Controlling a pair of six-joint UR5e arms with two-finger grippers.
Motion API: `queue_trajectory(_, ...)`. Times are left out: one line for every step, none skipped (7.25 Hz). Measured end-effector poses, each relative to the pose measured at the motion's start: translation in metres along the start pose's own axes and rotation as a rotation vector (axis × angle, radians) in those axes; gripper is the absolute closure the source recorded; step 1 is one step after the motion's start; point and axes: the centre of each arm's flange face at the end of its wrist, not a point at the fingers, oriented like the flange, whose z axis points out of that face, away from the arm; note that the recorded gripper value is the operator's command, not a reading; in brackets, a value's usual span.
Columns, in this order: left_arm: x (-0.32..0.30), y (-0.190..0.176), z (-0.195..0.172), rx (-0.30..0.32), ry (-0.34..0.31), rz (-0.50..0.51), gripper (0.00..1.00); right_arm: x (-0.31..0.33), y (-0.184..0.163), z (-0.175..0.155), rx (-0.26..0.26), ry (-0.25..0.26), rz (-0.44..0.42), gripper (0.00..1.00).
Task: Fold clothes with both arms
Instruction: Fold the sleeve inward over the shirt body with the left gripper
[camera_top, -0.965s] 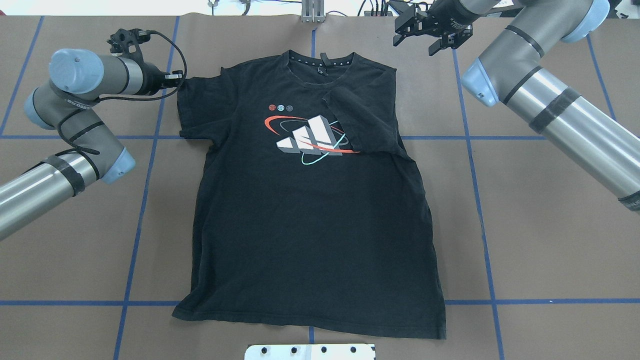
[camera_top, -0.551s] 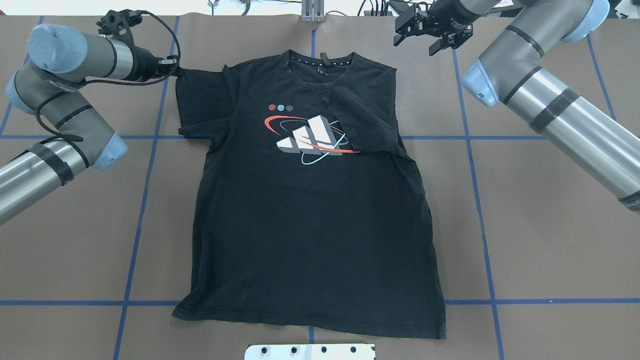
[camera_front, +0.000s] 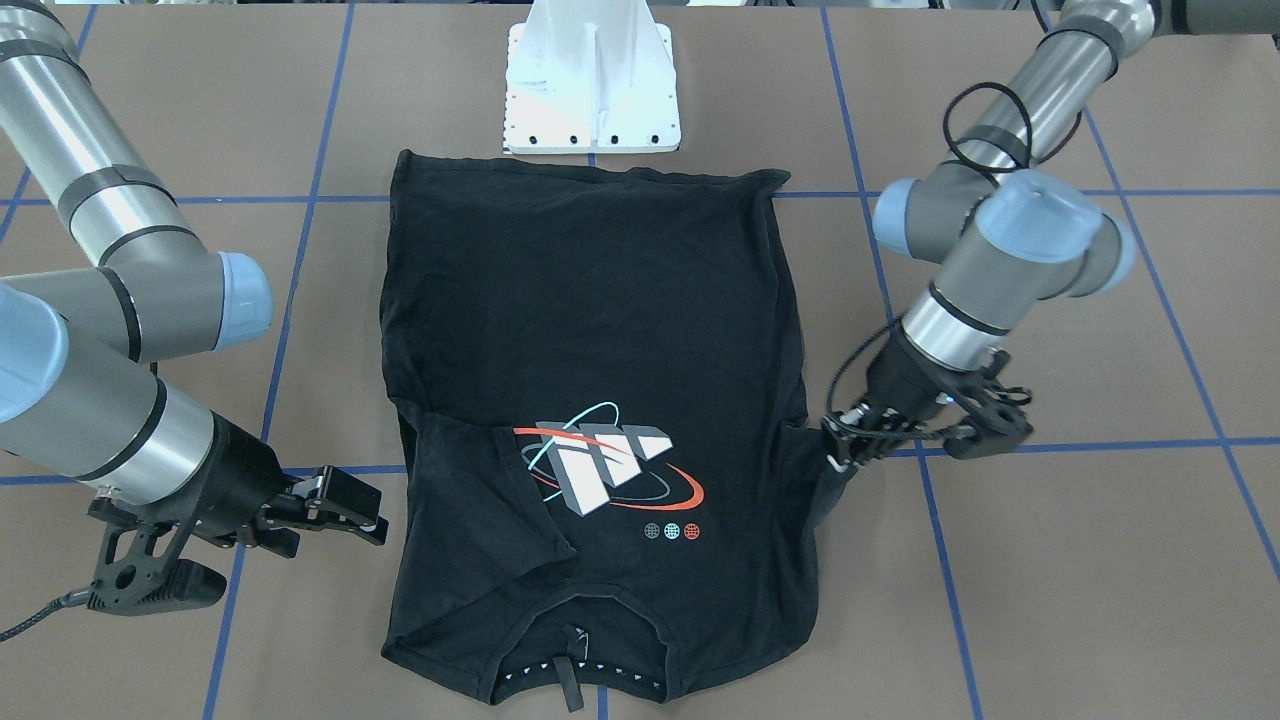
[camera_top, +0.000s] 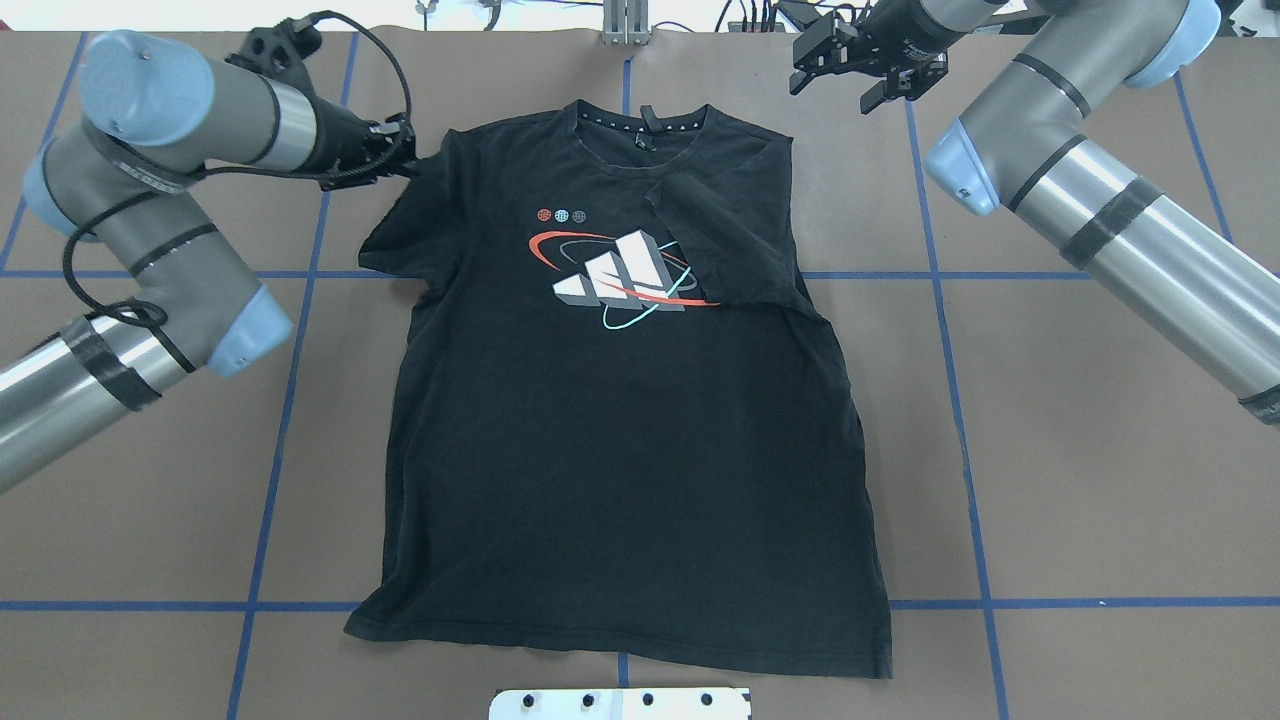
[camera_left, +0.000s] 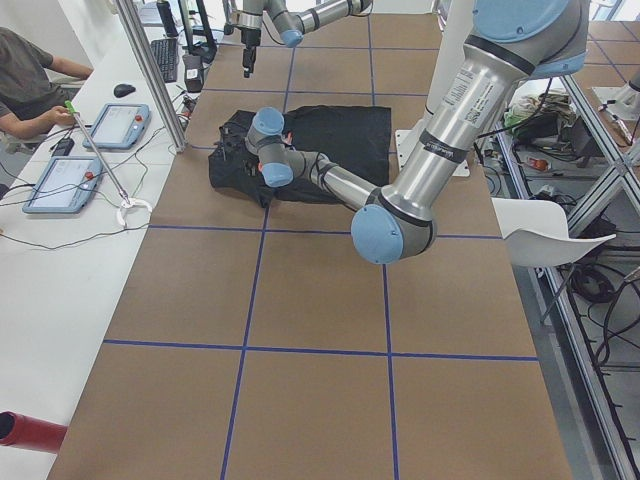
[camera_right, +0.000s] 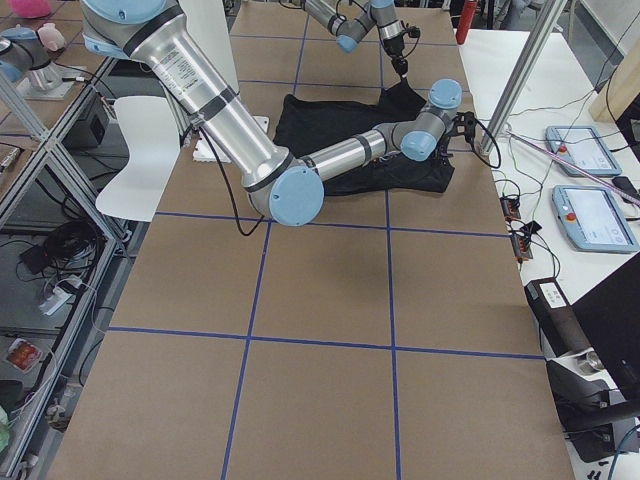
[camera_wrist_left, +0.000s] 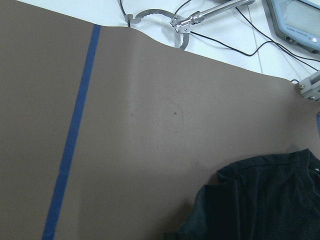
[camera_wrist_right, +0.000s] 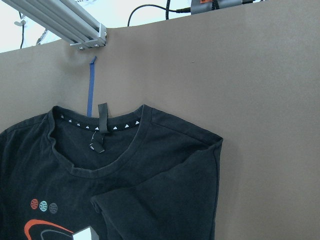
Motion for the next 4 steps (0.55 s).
queue_trajectory(0.021, 0.019, 0.014, -0.028, 0.004, -0.034, 1.0, 0.002, 0.001, 0.001, -0.001, 0.002, 0.001, 0.0)
queue_trajectory(0.049, 0.026, 0.033, -0.044, 0.004, -0.069, 1.0, 0.004, 0.001, 0.001, -0.002, 0.003, 0.002, 0.0)
queue_trajectory(0.089, 0.03, 0.059, -0.049, -0.002, -0.102, 1.0, 0.005, 0.001, 0.001, -0.002, 0.004, 0.002, 0.0)
queue_trajectory(0.125, 0.031, 0.082, -0.029, -0.01, -0.129, 1.0, 0.006, 0.001, 0.001, -0.001, 0.004, 0.002, 0.0)
